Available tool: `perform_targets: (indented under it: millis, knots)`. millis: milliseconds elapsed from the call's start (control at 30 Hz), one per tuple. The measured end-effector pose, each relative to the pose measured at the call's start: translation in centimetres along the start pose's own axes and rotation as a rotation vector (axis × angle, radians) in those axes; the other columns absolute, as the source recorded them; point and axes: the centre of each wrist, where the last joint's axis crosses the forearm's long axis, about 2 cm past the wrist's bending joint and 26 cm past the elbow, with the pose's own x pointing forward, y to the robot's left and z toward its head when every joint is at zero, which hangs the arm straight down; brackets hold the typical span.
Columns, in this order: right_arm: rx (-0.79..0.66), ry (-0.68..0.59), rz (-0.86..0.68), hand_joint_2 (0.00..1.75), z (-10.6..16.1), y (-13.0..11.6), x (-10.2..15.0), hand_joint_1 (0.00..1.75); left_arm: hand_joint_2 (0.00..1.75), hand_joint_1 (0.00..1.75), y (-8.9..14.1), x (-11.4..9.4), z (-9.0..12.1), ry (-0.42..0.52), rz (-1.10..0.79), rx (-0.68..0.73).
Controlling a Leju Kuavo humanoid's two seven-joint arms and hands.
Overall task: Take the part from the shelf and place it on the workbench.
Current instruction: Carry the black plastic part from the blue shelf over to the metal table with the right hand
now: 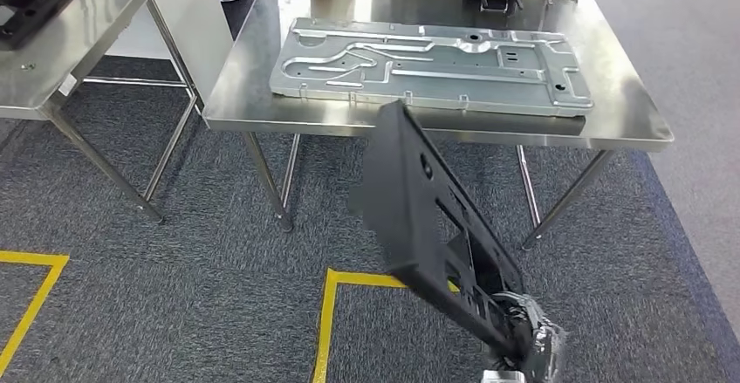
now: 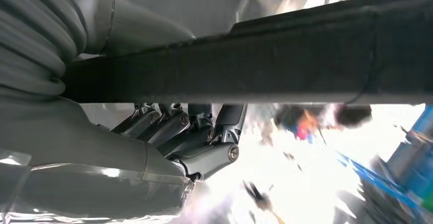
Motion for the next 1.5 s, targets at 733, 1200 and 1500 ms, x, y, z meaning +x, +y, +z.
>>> perform_targets:
  millis: [733, 1200, 1500]
  knots:
    - [-0.142, -0.258, 0.869, 1.75, -5.9, -6.0, -2.8, 1.75, 1.75, 0.00, 0.1, 1.1, -0.5, -0.019, -0.057, -0.039]
    - [-0.132, -0.235, 0.837, 1.75, -6.2, -5.6, -3.4, 1.75, 1.75, 0.00, 0.3, 1.2, -0.6, -0.017, -0.061, -0.041]
    - [-0.114, -0.237, 0.841, 1.75, -6.0, -5.6, -3.7, 1.75, 1.75, 0.00, 0.2, 0.9, -0.4, -0.011, -0.061, -0.044]
